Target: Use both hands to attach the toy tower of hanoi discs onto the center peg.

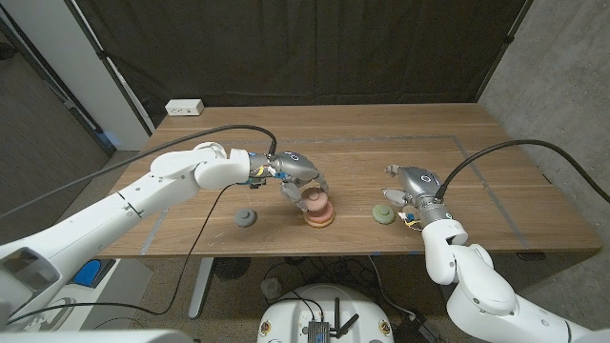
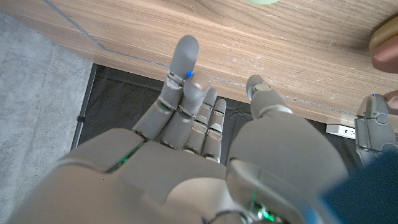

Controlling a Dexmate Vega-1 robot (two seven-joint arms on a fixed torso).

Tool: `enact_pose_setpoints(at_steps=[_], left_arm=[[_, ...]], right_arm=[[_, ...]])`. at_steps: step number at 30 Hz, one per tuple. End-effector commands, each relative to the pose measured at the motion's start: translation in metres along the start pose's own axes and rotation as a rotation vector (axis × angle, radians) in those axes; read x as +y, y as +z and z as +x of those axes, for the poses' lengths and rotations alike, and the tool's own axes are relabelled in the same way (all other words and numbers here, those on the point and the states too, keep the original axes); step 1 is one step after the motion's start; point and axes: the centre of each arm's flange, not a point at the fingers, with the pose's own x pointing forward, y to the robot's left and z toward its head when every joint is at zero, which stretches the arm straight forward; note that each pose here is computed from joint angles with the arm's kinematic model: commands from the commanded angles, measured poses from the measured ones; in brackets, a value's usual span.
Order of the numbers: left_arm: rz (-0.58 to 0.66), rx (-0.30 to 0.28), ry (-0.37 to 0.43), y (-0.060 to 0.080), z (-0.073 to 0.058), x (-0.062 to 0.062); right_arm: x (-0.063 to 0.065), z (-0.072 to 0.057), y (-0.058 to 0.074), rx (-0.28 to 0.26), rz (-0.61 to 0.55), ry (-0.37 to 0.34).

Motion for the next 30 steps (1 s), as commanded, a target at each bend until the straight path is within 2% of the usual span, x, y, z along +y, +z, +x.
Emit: enact_pose_setpoints(at_steps=[1,21,30], left_arm=[[0.007,-0.013,-0.007,0.003,0.012,-0.002],[-0.008,-0.029,-0.018,0.002,0.024,-0.009],[-0.013,-0.026,-0.015,0.0,0.025,-0.011]], right_arm=[[-0.001,-0.003,-0.001,0.004,-0.005,-0.001],[-0.005,-0.003,-0.003,0.005,-0.016,0.008],[-0.004,-0.002,-0.004,0.011,-0.014,0.013]])
